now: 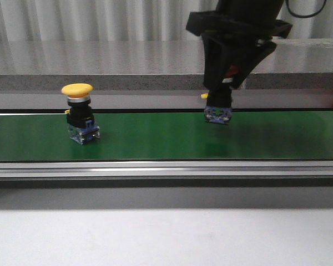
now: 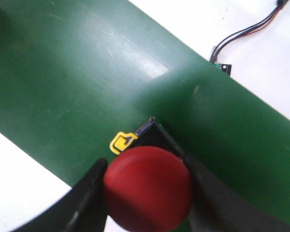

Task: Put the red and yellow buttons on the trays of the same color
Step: 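Close the right gripper on the red button and lift it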

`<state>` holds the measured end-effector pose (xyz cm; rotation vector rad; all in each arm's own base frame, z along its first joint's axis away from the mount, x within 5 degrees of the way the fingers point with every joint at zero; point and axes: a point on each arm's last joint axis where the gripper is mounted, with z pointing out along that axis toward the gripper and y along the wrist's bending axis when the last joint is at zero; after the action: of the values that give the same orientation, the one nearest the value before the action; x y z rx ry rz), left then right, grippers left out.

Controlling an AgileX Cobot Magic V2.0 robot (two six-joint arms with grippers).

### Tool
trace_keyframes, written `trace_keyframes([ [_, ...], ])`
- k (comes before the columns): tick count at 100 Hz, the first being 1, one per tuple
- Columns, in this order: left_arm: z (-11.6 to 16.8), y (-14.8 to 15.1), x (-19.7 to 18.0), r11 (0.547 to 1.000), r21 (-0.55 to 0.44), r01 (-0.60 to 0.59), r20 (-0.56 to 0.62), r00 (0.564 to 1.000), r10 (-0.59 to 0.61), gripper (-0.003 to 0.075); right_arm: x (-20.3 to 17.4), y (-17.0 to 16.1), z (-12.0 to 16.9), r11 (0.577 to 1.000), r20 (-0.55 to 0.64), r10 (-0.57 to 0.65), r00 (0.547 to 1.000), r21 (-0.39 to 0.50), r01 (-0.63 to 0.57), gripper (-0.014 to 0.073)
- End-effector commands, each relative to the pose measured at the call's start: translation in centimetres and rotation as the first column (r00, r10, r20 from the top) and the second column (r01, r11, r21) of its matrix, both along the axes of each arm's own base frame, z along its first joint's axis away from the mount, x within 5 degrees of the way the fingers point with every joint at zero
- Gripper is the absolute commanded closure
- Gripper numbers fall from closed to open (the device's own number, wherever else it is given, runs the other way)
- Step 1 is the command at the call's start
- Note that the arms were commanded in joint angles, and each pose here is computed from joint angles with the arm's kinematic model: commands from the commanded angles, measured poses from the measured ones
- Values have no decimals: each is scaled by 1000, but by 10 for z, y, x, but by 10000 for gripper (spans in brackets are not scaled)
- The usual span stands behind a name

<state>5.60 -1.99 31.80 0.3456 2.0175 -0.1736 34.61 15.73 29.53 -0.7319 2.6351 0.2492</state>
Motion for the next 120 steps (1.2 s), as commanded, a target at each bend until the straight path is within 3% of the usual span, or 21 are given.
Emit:
trace_keyframes([
  [1,13,-2,2,999,-40,7,74,997,-4,741,-4,-21,42,996,121,-73,990,67,65,488],
  [14,13,-2,2,999,-40,7,74,997,-4,741,0,-60,53,973,119,-220,968,94,210,488],
  [35,13,-2,2,999,-40,7,74,997,-4,741,5,-141,64,888,127,-457,880,119,444,488],
  [49,13,-2,2,999,-40,7,74,997,-4,741,4,-192,63,798,108,-602,791,127,589,488],
  [64,13,-2,2,999,-40,7,74,997,-4,741,-4,-243,62,671,96,-741,665,151,726,488],
  [80,13,-2,2,999,-40,7,74,997,-4,741,-12,-284,62,567,110,-824,556,172,805,488],
  [94,13,-2,2,999,-40,7,74,997,-4,741,-18,-306,57,497,94,-868,488,175,850,488],
  [110,13,-2,2,999,-40,7,74,997,-4,741,-23,-324,55,450,106,-893,438,183,874,488],
  [120,13,-2,2,999,-40,7,74,997,-4,741,-26,-338,51,390,89,-921,380,194,900,488],
])
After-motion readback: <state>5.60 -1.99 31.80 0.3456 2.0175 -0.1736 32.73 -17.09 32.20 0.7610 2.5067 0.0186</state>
